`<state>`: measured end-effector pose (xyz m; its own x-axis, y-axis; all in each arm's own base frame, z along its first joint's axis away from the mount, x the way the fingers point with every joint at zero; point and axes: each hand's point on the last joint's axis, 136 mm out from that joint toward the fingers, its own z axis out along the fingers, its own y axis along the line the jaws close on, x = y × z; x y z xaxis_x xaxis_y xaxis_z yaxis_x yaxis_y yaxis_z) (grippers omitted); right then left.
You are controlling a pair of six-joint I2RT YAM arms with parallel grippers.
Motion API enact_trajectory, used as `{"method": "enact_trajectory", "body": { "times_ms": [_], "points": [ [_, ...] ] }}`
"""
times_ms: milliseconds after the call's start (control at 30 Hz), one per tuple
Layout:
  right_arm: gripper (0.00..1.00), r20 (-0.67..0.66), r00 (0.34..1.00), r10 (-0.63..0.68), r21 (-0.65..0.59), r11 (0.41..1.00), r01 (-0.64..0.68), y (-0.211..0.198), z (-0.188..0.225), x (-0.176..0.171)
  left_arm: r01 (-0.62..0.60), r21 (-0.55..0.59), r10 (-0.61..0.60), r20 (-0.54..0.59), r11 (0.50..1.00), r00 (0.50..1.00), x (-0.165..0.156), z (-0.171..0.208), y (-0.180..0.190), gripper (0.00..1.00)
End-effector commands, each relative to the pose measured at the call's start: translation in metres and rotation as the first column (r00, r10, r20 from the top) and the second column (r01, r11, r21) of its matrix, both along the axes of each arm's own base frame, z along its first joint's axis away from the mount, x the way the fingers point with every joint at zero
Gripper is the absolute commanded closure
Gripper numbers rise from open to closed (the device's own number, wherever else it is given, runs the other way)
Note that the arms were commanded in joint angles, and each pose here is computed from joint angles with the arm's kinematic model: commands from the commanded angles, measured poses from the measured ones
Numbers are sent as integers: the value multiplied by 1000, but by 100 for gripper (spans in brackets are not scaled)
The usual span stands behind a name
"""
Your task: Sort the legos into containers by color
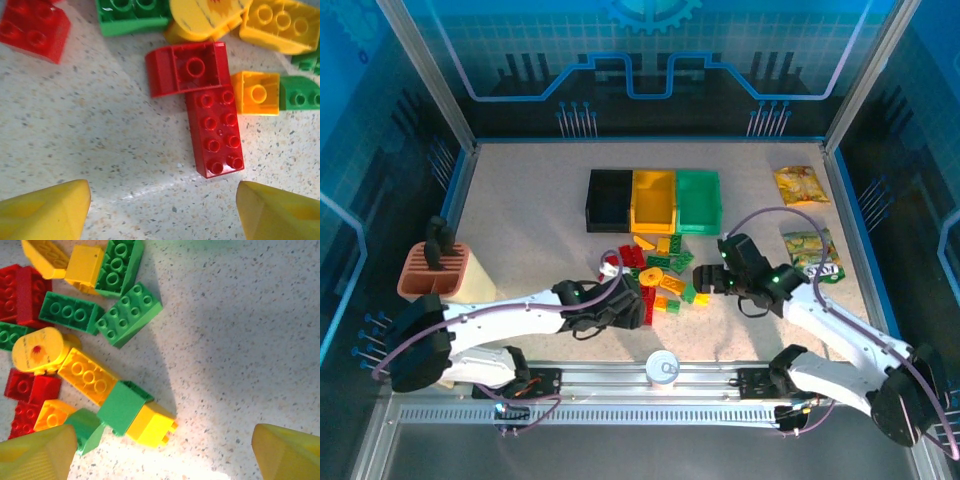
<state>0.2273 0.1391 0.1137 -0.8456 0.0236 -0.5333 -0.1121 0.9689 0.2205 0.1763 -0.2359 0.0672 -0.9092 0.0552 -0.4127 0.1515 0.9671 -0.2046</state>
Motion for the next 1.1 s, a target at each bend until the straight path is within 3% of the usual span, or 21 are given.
{"method": "enact_trajectory", "body": {
  "times_ms": [0,667,1067],
  "points": [
    [11,-36,999,-9,43,999,11,2,-5,-18,-10,-13,10,-6,1000,1000,3,-1,-19,23],
    [14,-24,999,24,46,999,-22,3,-6,-37,-7,60,12,-85,998,996,17,-32,-61,32],
    [15,-36,999,37,56,998,-35,16,-17,-27,-38,102,48,-98,994,994,8,-43,-44,48]
  ]
}}
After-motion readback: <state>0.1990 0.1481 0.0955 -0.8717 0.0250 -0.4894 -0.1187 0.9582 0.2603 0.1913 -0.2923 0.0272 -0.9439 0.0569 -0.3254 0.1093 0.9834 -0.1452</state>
